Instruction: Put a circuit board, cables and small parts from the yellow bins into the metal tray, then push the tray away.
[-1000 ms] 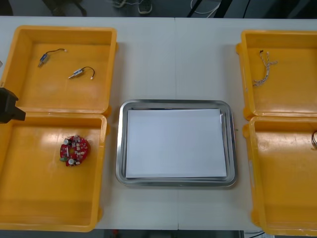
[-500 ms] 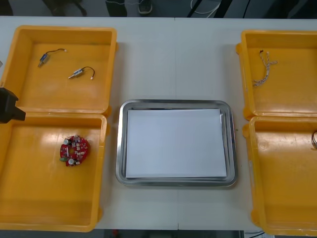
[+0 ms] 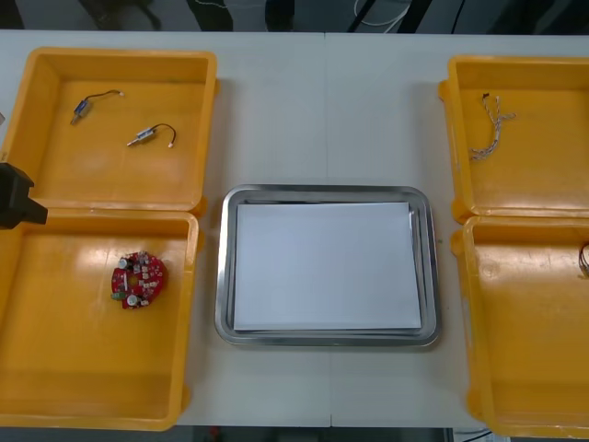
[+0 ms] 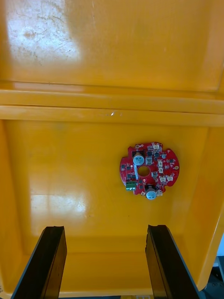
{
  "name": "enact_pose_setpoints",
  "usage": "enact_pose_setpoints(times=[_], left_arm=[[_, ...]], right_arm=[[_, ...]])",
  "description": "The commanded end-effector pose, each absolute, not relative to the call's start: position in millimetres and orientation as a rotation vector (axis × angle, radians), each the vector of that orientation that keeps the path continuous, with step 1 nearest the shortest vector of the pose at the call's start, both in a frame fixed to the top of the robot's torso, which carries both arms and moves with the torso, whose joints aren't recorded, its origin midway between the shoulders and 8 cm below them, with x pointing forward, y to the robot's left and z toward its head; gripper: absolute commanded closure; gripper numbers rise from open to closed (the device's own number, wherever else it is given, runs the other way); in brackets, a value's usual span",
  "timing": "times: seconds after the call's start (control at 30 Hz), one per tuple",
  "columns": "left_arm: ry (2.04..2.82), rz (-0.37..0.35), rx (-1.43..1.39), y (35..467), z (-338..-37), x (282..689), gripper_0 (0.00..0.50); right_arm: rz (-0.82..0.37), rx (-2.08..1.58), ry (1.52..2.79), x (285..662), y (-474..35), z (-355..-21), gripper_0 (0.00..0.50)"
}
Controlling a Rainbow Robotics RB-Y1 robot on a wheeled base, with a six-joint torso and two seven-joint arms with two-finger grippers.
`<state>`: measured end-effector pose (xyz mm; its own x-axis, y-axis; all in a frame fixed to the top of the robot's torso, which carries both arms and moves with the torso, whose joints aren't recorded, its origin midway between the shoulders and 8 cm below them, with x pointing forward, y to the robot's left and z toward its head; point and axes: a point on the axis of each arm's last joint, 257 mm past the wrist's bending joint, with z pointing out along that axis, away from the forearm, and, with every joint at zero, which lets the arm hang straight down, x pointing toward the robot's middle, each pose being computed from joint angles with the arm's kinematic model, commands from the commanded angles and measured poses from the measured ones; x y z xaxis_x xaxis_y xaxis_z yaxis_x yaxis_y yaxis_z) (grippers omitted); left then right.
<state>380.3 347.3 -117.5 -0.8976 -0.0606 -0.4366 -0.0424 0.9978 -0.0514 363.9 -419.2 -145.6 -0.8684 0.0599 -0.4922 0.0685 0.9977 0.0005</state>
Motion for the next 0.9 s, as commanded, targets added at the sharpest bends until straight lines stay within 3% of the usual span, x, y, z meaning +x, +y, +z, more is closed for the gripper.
enact_pose_setpoints(times=[0.03,0.9], left_arm=[[2.668,0.03,0.028,361.1,-105.5,375.9,0.0],[2.668,0.03,0.028,361.1,-105.5,375.9,0.0]], right_arm=[[-0.072,0.081,2.584,366.5,-426.2,-124.5,0.0],[-0.072,0.081,2.584,366.5,-426.2,-124.5,0.0]])
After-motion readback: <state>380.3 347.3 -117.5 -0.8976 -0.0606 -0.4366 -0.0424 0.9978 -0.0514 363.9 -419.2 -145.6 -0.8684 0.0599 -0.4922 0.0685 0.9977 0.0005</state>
